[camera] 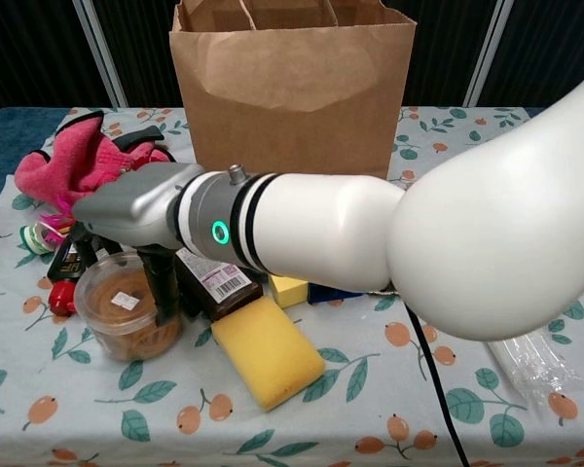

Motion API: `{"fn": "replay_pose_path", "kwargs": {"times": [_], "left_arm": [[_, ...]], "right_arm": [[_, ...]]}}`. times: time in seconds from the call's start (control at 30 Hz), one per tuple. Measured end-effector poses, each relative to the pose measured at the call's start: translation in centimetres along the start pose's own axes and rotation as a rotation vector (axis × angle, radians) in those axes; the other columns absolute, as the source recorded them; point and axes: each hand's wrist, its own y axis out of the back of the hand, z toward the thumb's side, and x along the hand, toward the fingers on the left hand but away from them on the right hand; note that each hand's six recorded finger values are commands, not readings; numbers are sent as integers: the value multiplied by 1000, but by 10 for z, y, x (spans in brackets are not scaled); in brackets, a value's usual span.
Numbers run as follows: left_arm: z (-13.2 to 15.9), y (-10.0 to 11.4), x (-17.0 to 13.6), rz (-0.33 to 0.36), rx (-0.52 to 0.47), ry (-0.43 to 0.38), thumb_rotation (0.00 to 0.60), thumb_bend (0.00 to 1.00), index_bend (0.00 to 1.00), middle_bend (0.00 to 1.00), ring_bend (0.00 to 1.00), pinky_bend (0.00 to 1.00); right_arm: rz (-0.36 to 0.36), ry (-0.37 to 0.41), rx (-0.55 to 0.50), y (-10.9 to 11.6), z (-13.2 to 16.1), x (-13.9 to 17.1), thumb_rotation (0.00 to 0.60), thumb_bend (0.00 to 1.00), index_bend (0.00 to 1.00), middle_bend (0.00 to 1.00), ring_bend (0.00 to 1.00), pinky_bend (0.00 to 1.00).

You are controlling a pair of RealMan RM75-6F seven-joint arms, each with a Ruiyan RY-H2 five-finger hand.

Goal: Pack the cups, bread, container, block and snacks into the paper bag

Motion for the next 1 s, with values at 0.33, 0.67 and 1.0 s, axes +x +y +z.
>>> {"fn": "replay_pose_path", "kwargs": {"times": [0.33, 0.67, 1.0], "left_arm": [[3, -1, -1, -7, 7, -11, 600, 193, 136, 175, 134, 242], [9, -5, -1, -22, 15, -32, 600, 194, 136, 175, 134, 242], [16, -7, 3, -31, 20, -52, 600, 194, 136, 175, 134, 242]], "right_arm": [[-264, 37, -34, 93, 11, 31, 600, 136, 525, 433, 314, 299], [-756, -128, -5, 224, -50, 124, 600, 136, 526, 430, 314, 299], [-784, -412, 42, 225, -149, 200, 600, 141, 526, 430, 314, 299]]}}
